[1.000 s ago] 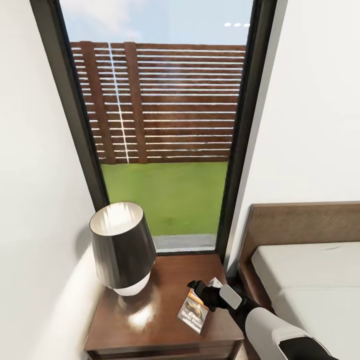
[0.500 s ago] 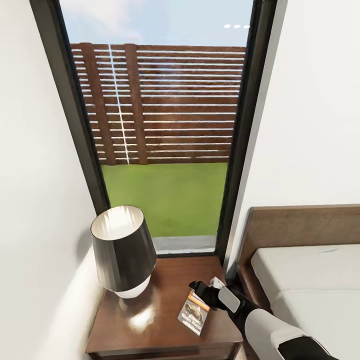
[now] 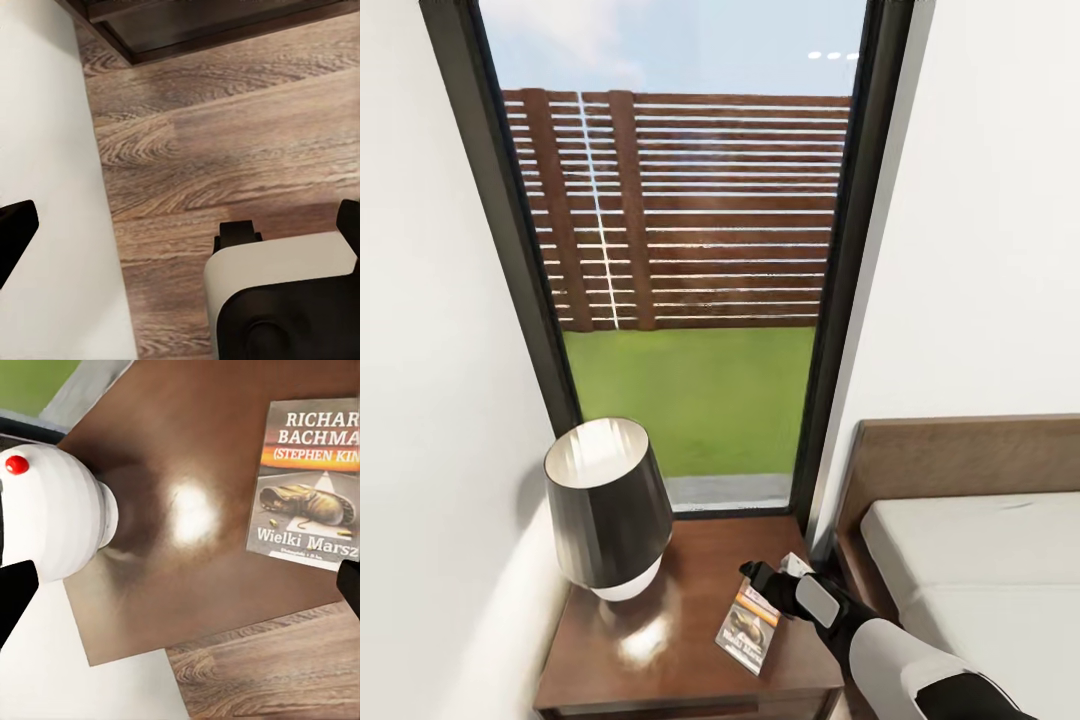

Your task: In the bedroom, move the book from the bed onto either nightstand, and place the two sandals side by side next to the bed.

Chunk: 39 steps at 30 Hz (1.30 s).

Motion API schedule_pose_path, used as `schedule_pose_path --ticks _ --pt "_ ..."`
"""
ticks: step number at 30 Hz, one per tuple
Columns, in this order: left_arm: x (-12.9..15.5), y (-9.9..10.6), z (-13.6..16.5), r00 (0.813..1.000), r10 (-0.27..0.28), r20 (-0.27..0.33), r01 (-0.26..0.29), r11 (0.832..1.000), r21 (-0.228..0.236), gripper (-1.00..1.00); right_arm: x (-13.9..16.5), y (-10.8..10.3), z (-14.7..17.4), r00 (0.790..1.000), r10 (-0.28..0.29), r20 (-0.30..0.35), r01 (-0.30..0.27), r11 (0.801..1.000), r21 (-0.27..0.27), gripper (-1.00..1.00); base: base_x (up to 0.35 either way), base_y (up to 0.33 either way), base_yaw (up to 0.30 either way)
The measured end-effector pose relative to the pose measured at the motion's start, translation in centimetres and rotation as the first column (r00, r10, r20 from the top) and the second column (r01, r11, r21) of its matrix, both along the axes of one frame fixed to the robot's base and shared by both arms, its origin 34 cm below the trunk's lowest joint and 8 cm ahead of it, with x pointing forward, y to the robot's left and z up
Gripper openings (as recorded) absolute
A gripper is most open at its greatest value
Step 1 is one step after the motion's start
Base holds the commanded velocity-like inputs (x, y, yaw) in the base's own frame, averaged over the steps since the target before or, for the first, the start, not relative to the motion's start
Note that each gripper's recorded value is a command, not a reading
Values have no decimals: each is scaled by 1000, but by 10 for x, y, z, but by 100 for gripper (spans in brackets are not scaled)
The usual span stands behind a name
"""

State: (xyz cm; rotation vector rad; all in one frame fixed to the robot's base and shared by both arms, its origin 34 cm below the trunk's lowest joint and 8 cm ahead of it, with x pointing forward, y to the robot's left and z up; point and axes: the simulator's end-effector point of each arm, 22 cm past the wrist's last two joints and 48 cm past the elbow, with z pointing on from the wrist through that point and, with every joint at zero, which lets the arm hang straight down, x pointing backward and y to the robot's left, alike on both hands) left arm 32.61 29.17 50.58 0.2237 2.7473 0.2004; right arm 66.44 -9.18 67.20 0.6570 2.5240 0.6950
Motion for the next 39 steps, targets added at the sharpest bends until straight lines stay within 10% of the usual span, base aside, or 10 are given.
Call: schedule_pose_path --ticks 39 --pt "-26 9 49 999 15 -38 -15 1000 14 100 -23 -20 29 999 -26 31 29 995 -92 100 0 0 0"
